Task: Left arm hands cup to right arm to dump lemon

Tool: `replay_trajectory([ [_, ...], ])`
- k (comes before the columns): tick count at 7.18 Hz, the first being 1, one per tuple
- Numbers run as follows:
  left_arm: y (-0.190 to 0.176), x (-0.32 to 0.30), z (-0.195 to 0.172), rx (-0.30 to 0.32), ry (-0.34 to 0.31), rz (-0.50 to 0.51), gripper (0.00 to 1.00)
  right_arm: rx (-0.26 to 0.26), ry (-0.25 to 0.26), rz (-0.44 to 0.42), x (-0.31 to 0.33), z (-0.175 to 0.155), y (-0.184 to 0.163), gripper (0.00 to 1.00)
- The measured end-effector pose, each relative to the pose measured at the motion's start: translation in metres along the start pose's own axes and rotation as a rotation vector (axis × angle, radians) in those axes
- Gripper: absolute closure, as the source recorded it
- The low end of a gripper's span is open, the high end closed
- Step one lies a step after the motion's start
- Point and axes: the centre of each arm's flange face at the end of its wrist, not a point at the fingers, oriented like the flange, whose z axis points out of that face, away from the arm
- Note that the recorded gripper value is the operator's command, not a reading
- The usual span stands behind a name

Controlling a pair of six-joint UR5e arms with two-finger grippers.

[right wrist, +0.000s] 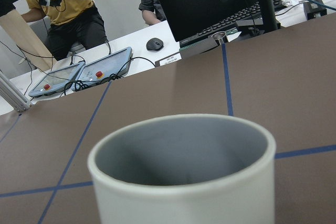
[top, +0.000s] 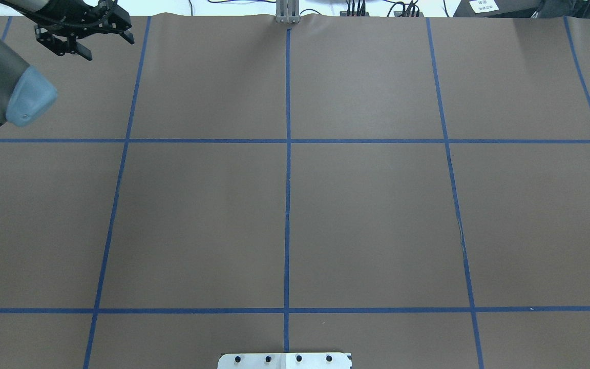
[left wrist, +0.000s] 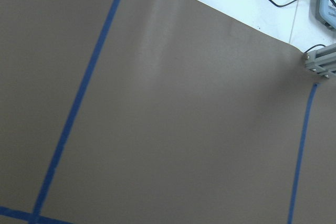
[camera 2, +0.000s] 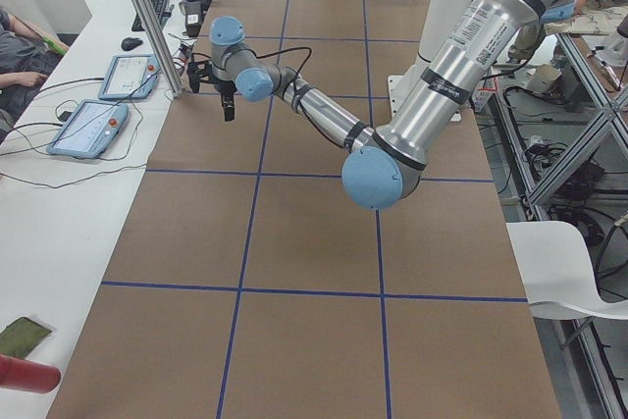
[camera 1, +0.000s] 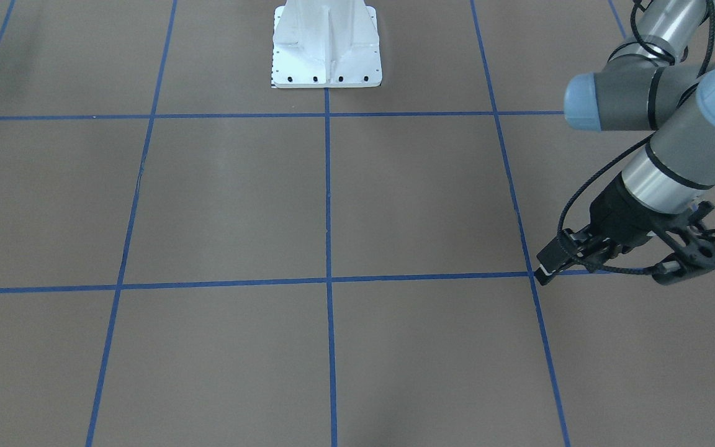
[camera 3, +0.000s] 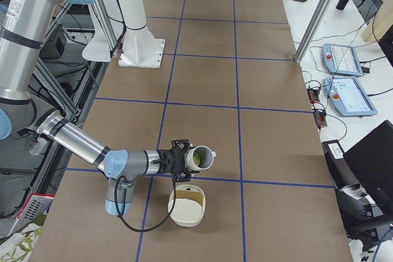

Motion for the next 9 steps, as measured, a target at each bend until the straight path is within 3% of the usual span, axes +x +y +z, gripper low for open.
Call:
replay_trajectory([
  [3,0.013,-0.007,-0.023,0.011,-0.102,0.052,0.0,-0.017,-0.037,0.218,0.014,-0.033,0.013,0.99],
  [6,0.015,-0.007,-0.024,0.011,-0.113,0.055,0.0,-0.019,-0.064,0.341,0.025,-0.044,0.026,0.99],
  [9,0.016,-0.006,-0.025,0.011,-0.112,0.057,0.0,0.023,-0.126,0.439,0.019,-0.046,0.02,0.99],
])
